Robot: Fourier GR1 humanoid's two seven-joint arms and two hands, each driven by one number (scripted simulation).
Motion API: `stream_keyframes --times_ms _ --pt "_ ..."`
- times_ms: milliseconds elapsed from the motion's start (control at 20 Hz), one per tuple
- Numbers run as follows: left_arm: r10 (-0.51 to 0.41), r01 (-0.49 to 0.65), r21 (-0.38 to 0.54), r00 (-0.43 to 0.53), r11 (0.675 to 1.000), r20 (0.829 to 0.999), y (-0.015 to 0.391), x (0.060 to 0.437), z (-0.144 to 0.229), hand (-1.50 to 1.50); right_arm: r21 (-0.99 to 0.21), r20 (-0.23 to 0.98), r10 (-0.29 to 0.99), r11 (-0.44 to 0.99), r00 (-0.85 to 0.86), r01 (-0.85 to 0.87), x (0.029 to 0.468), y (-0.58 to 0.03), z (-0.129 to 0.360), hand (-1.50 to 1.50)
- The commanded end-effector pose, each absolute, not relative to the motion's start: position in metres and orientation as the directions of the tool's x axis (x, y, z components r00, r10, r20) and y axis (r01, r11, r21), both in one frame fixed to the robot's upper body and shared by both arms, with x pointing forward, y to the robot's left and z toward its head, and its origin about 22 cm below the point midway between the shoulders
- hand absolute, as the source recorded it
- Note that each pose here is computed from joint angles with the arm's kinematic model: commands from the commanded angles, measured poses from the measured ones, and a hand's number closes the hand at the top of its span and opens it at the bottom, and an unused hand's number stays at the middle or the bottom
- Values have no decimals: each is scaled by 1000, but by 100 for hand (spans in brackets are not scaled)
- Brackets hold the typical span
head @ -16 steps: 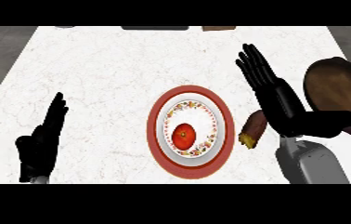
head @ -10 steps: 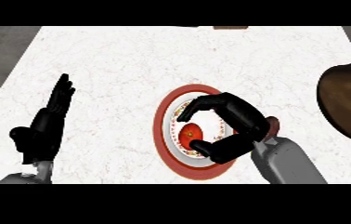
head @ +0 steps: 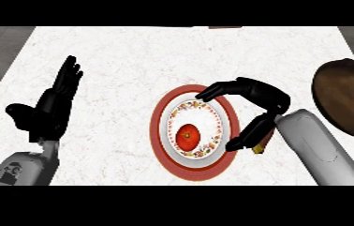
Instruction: Pick the tomato from the plate and place it in the pan
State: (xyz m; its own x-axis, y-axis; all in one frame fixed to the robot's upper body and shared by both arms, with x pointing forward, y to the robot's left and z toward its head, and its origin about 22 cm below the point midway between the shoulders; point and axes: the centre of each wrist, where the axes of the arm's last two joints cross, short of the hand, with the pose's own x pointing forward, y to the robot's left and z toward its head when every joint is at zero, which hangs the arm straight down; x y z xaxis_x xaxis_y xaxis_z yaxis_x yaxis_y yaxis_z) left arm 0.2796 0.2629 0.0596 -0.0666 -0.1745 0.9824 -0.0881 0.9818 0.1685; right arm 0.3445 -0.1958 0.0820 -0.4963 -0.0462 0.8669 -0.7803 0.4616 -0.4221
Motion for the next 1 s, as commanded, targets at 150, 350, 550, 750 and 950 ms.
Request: stream_keyframes --times_ms 150,350,550,750,950 --pt "-156 -80 151 -61 985 986 265 292 67 0 -651 742 46 288 -669 -702 394 -221 165 -150" --pt "-156 -74 151 -66 986 986 264 298 61 0 -788 616 171 119 -769 -604 400 -213 203 -150" --pt "-143 -76 140 -36 987 989 287 291 48 0 -792 610 175 96 -773 -603 408 -179 223 -150" --pt "-171 -91 166 -44 982 984 275 299 44 0 -836 548 128 77 -826 -543 406 -157 217 -150" --pt "-163 -105 157 -49 982 985 268 302 53 0 -825 565 122 58 -816 -563 394 -137 225 -150"
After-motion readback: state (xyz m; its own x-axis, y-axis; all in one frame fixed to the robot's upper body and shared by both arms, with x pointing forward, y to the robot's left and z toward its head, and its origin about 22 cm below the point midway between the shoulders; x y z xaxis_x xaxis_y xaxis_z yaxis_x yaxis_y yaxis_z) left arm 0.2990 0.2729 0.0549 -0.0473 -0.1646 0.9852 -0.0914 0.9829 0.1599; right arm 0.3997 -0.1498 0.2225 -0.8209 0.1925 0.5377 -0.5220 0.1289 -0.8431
